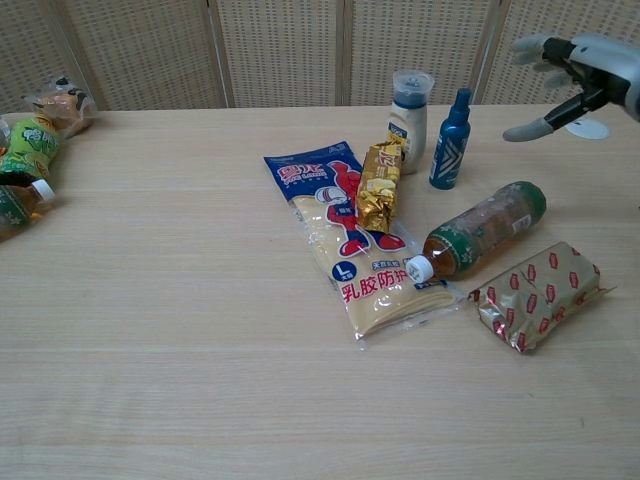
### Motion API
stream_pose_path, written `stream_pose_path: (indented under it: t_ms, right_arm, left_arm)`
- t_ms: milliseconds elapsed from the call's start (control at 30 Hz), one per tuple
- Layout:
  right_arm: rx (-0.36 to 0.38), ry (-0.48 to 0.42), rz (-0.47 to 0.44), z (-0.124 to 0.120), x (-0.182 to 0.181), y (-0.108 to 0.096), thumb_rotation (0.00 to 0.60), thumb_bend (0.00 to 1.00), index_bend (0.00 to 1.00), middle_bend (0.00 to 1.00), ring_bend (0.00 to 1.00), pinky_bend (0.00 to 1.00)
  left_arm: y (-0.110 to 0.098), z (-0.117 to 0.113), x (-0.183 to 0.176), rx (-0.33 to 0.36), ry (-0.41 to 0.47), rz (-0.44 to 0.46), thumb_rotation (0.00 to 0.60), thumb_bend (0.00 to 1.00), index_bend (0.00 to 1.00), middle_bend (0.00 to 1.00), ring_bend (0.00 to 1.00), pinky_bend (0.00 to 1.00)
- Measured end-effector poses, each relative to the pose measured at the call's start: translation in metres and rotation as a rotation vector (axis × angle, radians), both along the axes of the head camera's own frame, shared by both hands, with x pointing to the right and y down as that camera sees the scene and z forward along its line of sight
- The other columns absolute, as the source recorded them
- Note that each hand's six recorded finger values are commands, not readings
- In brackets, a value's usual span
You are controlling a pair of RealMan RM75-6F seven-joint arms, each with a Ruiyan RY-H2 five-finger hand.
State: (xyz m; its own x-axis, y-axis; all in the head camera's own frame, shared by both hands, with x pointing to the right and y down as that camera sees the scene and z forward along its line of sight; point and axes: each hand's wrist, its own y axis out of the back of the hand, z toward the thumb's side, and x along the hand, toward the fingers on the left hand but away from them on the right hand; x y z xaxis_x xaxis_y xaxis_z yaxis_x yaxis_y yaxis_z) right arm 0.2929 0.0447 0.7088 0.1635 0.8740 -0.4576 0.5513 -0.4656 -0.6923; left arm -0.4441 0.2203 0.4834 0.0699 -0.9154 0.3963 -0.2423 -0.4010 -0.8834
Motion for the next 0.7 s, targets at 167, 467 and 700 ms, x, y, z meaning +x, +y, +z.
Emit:
stream_pose_path:
  t_ms: [167,467,700]
  right_arm:
    - [-0.002,0.007,0.014,0.015,-0.009,-0.010,0.600,0.00,0.00,0.00,0.00,0.00]
    - [-0.034,-0.115,0.159,0.036,-0.017,-0.025,0.600,0.00,0.00,0.00,0.00,0.00]
    - [-0.090,-0.232,0.284,0.056,-0.012,-0.016,0.600,0.00,0.00,0.00,0.00,0.00]
  left_arm:
    - [0.000,0.002,-0.002,-0.005,-0.009,-0.009,0.600,0.00,0.00,0.00,0.00,0.00]
    - [-0.001,0.005,-0.005,-0.008,-0.028,-0.022,0.600,0.00,0.00,0.00,0.00,0.00]
    - [-0.004,0.011,-0.007,-0.018,-0.047,-0.031,0.600,0.00,0.00,0.00,0.00,0.00]
